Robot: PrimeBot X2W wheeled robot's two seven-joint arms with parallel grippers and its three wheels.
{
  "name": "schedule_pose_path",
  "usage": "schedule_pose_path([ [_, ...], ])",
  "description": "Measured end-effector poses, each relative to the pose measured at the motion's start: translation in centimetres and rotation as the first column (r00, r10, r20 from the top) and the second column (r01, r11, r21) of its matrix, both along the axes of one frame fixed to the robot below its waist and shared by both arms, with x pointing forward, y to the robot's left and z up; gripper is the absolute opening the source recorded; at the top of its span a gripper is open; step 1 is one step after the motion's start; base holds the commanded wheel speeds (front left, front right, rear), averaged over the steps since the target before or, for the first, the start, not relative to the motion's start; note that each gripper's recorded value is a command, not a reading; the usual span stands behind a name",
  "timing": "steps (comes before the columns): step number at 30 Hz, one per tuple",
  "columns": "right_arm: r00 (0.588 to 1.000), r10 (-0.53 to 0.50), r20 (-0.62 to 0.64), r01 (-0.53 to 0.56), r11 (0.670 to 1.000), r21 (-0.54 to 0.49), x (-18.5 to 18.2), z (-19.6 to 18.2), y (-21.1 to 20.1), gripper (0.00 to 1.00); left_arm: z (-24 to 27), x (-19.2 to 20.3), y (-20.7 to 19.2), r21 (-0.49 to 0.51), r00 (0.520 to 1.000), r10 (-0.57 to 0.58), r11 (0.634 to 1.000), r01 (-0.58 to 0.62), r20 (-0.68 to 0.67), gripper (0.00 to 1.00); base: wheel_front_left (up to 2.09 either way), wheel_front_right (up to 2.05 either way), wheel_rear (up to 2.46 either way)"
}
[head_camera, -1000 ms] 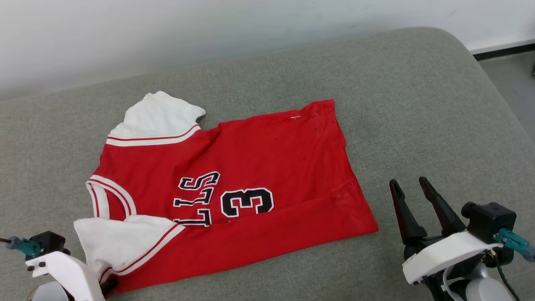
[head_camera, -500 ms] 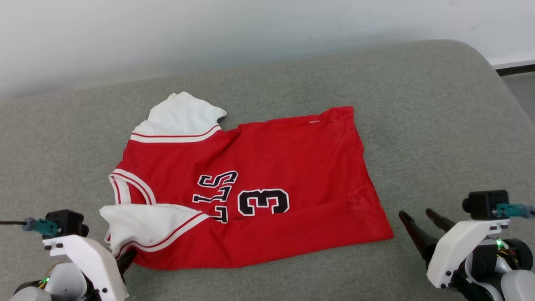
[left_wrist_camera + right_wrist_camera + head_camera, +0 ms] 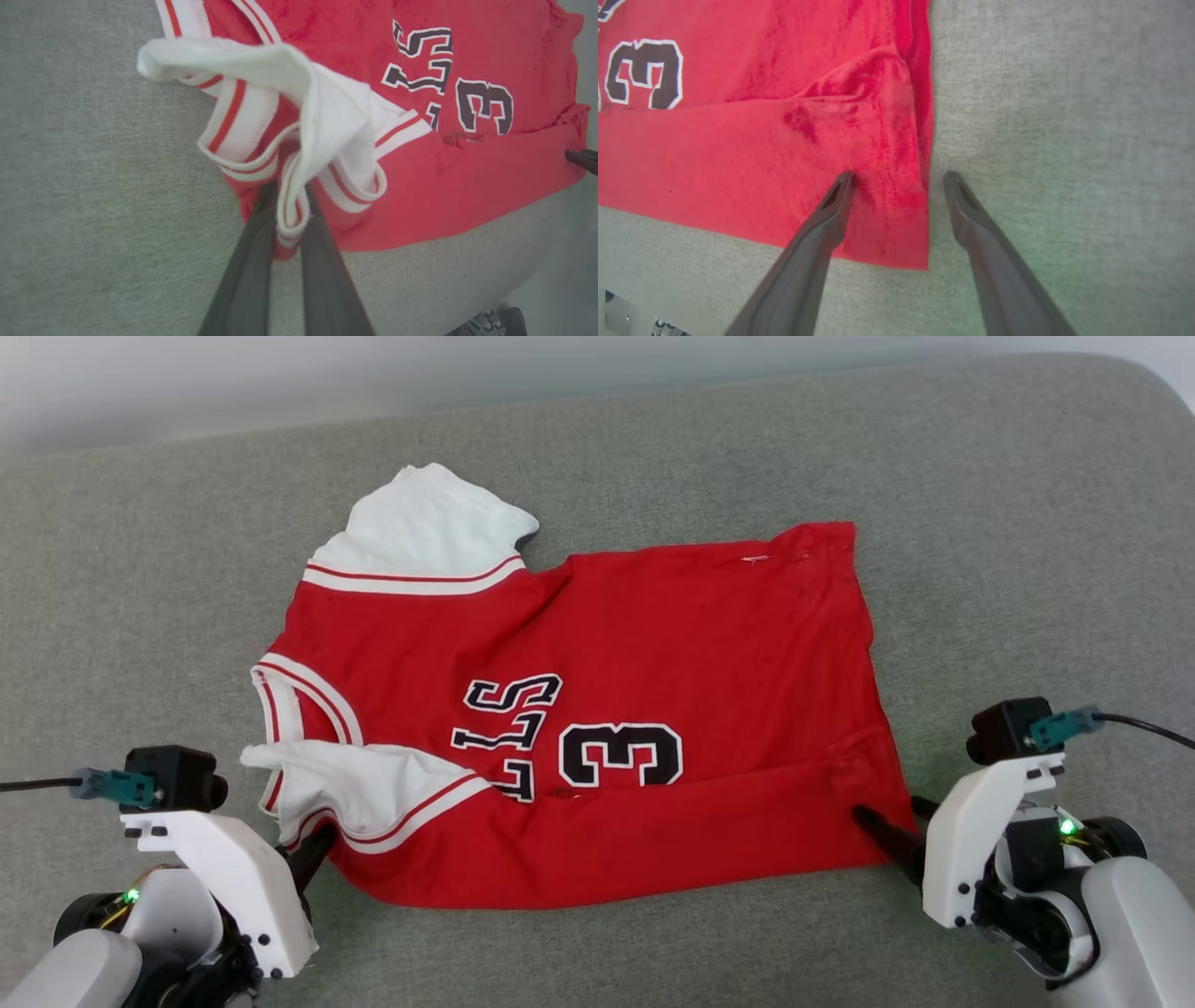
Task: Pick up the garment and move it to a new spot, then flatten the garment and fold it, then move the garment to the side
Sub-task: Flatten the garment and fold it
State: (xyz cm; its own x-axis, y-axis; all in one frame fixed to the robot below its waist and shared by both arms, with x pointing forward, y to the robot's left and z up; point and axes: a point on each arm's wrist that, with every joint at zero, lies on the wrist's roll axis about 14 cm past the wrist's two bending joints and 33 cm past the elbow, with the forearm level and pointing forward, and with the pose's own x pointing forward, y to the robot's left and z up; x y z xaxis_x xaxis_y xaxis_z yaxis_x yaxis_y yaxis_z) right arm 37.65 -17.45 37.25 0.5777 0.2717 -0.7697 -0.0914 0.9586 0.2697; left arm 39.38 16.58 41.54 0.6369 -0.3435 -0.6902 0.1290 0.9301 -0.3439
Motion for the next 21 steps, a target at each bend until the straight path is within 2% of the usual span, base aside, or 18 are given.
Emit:
schedule_pose_path([
  [6,0.996,0.061,-0.063,-0.061,0.998,0.005,0.1,-1.2,1.3,1.00,-0.6,-0.2,0.2,-0.004,1.000,0.011,1.000,-0.011,-0.017,0.00,0.00,0.00,0.00],
  [7,0.996,0.061,-0.062,-0.060,0.998,0.007,0.1,-1.2,1.3,0.43,-0.6,-0.3,0.3,-0.003,1.000,0.013,1.000,-0.013,-0.017,0.00,0.00,0.00,0.00],
  [8,0.996,0.064,-0.061,-0.063,0.998,0.006,0.1,-1.1,1.3,0.00,-0.6,-0.4,0.3,-0.003,1.000,0.014,1.000,-0.014,-0.016,0.00,0.00,0.00,0.00],
  [21,0.994,0.086,0.060,-0.086,0.996,-0.016,-0.5,2.5,1.1,0.00,2.3,-1.9,-0.9,-0.054,0.998,0.014,0.998,-0.011,0.066,0.00,0.00,0.00,0.00],
])
